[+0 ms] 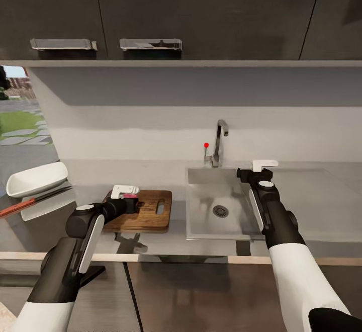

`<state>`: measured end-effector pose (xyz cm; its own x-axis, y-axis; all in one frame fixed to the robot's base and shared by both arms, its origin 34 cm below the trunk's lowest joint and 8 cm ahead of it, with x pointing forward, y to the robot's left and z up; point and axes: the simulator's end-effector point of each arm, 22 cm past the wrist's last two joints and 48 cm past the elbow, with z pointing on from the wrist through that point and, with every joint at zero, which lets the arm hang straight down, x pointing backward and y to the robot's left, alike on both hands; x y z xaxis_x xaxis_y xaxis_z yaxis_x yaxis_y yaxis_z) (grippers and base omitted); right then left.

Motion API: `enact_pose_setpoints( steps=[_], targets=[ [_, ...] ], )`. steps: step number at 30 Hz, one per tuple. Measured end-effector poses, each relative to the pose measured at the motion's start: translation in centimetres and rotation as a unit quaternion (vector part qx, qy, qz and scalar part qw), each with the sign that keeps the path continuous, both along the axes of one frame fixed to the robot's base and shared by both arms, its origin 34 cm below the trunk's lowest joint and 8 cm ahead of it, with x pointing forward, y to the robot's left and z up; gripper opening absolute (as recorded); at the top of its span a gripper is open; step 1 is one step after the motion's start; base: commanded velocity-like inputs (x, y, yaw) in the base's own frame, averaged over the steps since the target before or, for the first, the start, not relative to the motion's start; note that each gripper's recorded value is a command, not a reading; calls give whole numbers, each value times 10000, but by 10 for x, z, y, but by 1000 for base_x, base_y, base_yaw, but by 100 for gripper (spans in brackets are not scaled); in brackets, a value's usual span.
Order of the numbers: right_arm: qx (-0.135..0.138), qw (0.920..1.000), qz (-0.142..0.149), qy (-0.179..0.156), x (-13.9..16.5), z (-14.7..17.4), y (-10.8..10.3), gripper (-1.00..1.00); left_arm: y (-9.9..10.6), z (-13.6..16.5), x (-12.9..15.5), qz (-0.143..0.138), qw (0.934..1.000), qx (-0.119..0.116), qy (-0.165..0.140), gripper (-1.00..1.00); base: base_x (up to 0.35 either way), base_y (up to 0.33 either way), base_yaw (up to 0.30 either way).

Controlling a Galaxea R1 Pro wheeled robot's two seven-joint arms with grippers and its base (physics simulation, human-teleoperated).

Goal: In the kitchen, take the Vidalia onion out of the sink, dice it on the chopping board with the paring knife, put the diced onion into the bowl on the countertop, then place both the paring knife and the chopping board into the sink.

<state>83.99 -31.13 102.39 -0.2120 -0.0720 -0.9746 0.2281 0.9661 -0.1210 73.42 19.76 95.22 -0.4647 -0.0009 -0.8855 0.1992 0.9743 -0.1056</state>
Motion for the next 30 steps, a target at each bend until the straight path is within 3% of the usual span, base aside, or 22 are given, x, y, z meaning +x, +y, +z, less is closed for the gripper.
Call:
enact_pose_setpoints(
  steps=[10,11,30],
  targets=[
    [0,10000,0,1,0,0,0,100,1,0,0,5,10000,10,-3,-100,0,0,0],
    [-1,10000,0,1,0,0,0,100,1,0,0,5,10000,10,-3,100,0,0,0],
    [2,10000,1,1,0,0,0,100,3,0,0,32,10000,-1,-6,100,0,0,0]
  ],
)
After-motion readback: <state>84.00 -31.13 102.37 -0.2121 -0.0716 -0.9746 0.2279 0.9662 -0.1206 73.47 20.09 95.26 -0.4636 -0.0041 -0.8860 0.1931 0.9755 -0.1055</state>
